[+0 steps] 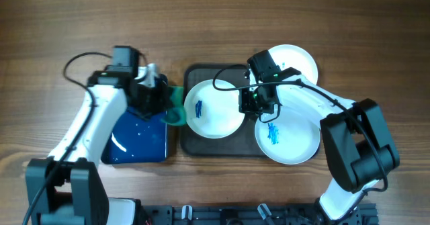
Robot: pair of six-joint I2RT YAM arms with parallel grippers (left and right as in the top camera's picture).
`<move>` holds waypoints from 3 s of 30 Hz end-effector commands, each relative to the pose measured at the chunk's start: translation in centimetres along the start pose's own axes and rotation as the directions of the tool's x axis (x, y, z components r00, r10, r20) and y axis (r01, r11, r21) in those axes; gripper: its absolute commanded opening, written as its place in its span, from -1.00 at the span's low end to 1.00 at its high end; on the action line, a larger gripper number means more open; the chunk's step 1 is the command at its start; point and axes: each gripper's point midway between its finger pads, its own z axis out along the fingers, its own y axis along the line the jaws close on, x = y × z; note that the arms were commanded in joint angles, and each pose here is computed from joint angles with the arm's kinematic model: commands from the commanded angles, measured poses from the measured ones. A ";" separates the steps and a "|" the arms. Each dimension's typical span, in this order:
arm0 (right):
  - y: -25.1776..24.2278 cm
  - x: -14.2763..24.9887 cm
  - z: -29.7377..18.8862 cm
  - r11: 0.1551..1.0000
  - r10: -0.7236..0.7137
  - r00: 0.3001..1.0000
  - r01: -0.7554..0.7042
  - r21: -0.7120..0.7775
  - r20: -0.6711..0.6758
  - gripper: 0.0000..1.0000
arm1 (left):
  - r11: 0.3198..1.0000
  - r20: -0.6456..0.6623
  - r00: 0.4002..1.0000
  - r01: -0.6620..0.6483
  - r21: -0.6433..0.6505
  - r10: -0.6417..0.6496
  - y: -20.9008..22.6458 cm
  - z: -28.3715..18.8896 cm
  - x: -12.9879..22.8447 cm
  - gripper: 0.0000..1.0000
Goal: Clean dirty plates on tray and stack at the side
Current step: 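Carry the sponge with the left gripper onto the held plate, then scrub the plate surface with the sponge in the left gripper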
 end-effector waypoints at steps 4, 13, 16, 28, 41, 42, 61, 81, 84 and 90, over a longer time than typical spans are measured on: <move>-4.0 -0.8 -0.8 0.981 0.037 0.997 -0.049 0.188 0.071 -0.91 | 0.993 0.026 0.997 -0.070 0.095 0.068 -6.2 1.2 0.7 -0.92; -3.7 -0.2 -0.8 0.985 0.021 0.999 -0.027 0.168 0.037 -0.91 | 0.991 -0.047 0.995 -0.081 0.106 0.087 -7.5 8.2 0.6 -0.92; -3.7 0.0 -0.8 0.985 0.022 0.999 -0.028 0.171 0.032 -0.91 | 0.988 -0.078 0.992 -0.085 0.127 0.096 -8.4 10.9 1.2 -0.92; -4.0 0.4 -0.9 0.983 0.029 0.999 -0.031 0.180 0.015 -0.91 | 0.898 0.054 0.986 0.167 -0.408 -0.159 3.0 12.0 0.7 -0.92; -3.9 0.4 -0.9 0.983 0.028 0.999 -0.031 0.180 0.016 -0.91 | 0.913 -0.190 0.981 -0.115 -0.390 0.042 2.2 12.0 4.6 -0.92; -3.9 0.4 -0.9 0.983 0.027 0.999 -0.030 0.179 0.017 -0.91 | 0.922 -0.238 0.965 -0.191 -0.335 0.113 0.9 12.4 5.4 -0.92; -4.0 0.6 -0.9 0.982 0.030 1.000 -0.030 0.184 0.006 -0.91 | 0.973 -0.053 0.975 -0.212 0.087 0.217 -13.2 15.1 3.6 -0.92; -4.2 1.1 -0.9 0.981 0.034 0.999 -0.032 0.193 -0.010 -0.91 | 0.816 0.072 0.997 0.049 -0.576 -0.009 3.0 10.1 0.5 -0.92; -4.2 1.1 -0.9 0.981 0.035 0.999 -0.032 0.193 -0.010 -0.91 | 0.858 -0.060 0.996 -0.089 -0.505 0.068 1.5 11.0 2.1 -0.92; -4.3 1.1 -0.9 0.981 0.034 0.999 -0.032 0.193 -0.011 -0.91 | 0.907 -0.307 0.886 -0.401 -0.130 0.348 -5.3 13.5 7.6 -0.92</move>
